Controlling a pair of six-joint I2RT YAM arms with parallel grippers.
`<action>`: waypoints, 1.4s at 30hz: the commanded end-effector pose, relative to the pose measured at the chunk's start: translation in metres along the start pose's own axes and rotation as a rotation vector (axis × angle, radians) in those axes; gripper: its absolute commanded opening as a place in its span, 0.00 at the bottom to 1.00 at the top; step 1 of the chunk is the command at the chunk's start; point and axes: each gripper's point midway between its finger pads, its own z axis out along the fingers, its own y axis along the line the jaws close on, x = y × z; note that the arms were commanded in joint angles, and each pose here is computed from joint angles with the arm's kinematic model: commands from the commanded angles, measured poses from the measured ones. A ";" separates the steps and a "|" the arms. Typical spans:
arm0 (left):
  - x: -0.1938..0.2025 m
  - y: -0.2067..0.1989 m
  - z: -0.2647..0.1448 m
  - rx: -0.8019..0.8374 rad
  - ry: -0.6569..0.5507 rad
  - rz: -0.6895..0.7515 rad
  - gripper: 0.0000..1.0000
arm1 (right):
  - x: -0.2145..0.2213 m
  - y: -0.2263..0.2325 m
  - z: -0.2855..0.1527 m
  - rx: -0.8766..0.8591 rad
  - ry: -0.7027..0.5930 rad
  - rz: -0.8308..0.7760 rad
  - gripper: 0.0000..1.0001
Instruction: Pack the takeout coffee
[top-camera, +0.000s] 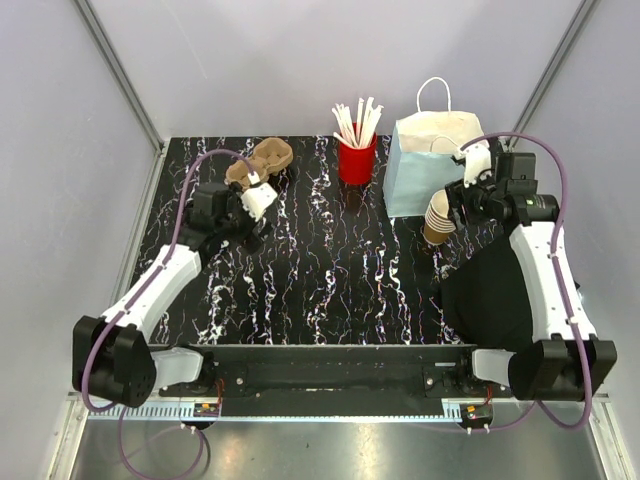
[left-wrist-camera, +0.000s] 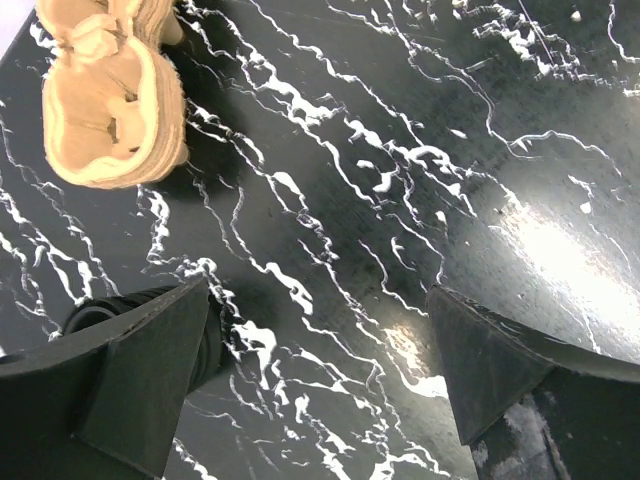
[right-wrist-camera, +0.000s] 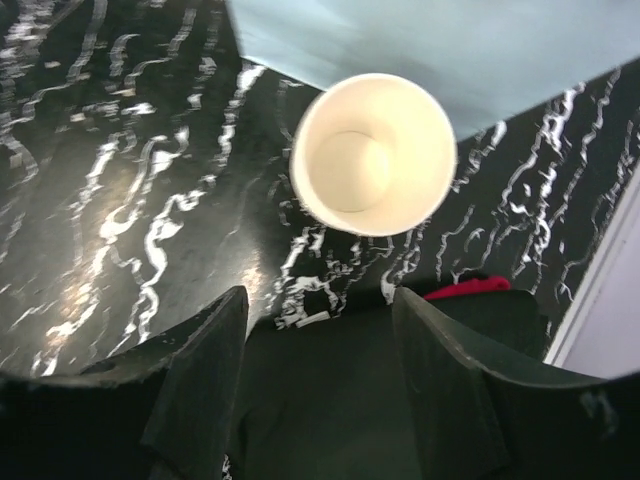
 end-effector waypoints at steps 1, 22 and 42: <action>-0.032 0.010 -0.010 -0.064 -0.177 0.047 0.99 | -0.018 -0.041 0.014 0.173 -0.052 0.058 0.62; -0.027 -0.005 -0.020 -0.043 -0.241 0.011 0.99 | 0.019 -0.073 0.089 0.214 0.019 0.176 0.34; -0.021 -0.010 -0.012 -0.008 -0.225 -0.002 0.99 | 0.009 -0.073 0.087 0.210 -0.017 0.199 0.07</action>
